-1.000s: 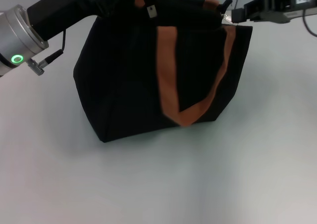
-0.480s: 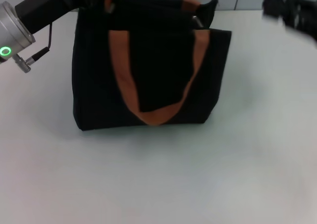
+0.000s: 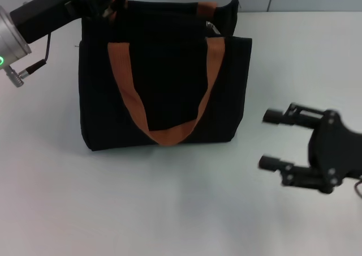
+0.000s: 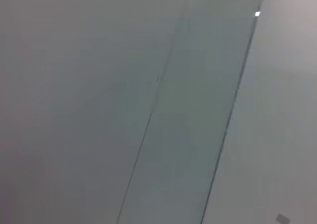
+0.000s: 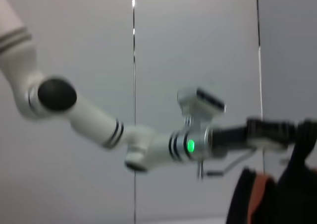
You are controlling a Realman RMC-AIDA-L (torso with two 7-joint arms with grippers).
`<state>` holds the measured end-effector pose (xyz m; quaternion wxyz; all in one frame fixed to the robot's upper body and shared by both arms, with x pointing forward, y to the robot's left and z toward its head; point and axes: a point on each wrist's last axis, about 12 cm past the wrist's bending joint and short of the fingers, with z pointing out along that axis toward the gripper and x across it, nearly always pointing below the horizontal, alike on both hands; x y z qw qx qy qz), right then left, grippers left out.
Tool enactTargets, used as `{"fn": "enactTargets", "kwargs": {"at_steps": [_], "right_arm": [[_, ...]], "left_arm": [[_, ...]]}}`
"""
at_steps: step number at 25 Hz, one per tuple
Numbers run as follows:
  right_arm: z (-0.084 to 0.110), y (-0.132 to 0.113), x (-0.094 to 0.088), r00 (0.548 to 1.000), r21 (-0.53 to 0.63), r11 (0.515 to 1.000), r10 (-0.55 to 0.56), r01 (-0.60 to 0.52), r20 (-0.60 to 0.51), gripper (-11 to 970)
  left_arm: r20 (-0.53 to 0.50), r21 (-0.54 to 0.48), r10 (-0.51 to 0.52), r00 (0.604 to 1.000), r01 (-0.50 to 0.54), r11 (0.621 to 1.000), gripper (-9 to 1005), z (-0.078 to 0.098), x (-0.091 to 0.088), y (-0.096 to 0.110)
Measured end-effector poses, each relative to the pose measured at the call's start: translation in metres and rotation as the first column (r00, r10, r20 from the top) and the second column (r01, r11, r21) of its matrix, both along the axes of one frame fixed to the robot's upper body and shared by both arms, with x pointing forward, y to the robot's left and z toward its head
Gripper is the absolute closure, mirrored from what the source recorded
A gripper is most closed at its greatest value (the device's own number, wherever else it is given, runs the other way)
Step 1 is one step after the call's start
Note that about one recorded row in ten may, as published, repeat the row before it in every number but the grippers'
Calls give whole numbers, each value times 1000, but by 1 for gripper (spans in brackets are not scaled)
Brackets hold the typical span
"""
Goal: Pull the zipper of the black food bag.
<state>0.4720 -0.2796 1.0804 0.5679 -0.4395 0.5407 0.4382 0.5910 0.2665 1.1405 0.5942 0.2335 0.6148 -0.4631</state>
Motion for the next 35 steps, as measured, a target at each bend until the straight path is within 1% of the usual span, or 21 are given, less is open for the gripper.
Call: {"fn": "enactTargets", "kwargs": {"at_steps": [3,6,7,8,9,10,12,13,14,15,20,21,22,26,28,30,32,33,35], "right_arm": [[-9,4,-2,1000,-7,1000,-17,17,-22,298],[-15,9,-2,999,-14,1000,-22,22,-28,257],[-17,10,0,999,-25,999,-31,30,-32,244],[-18,11,0,999,-26,999,-32,31,-36,242],[-19,12,1,999,-29,999,-33,32,-39,240],[-19,12,1,999,-29,999,-33,32,-39,238],[-21,16,3,998,-35,999,-36,34,-50,235],[-23,18,6,997,-45,998,-44,41,-59,233],[-23,18,6,997,-45,998,-44,41,-59,231],[-24,19,7,997,-50,998,-48,45,-62,229],[-26,27,15,996,-64,997,-52,47,-72,220],[-26,28,16,996,-71,996,-49,44,-75,218],[-26,28,16,996,-71,996,-49,44,-75,216],[-27,32,21,996,-92,995,-45,38,-81,208],[-27,34,23,995,-96,995,-48,40,-82,205],[-27,35,24,995,-101,994,-47,39,-83,201],[-28,35,24,996,-105,994,-42,33,-84,197],[-28,36,24,996,-105,994,-40,31,-84,195],[-28,36,23,996,-103,994,-31,22,-80,191]], "left_arm": [[-35,-3,21,999,-21,1000,936,-4,-1,4],[-65,29,42,997,-40,999,874,-8,-3,15],[-65,29,42,997,-40,999,853,-8,-3,15],[-83,73,47,995,-41,997,832,-7,-6,26],[-83,73,47,995,-41,997,811,-7,-6,26],[-93,108,59,994,-48,993,790,-6,-9,39],[-93,108,59,994,-48,993,749,-6,-9,39],[-99,127,68,993,-55,990,728,-5,-12,48],[-99,127,68,993,-55,990,699,-5,-12,48],[-109,199,79,991,-56,978,670,3,-25,81],[-94,265,63,994,-36,964,515,11,-45,108],[-97,316,57,994,-24,949,476,14,-51,114],[-97,316,57,994,-24,949,438,14,-51,114],[-137,428,47,990,16,904,296,19,-59,122],[-137,432,42,990,22,902,243,20,-59,122],[-116,416,-12,993,59,907,243,24,-67,121],[-116,416,-12,993,59,907,243,24,-67,121],[-33,376,-142,989,144,915,243,21,-80,104],[6,363,-202,979,186,913,243,17,-84,94]]}}
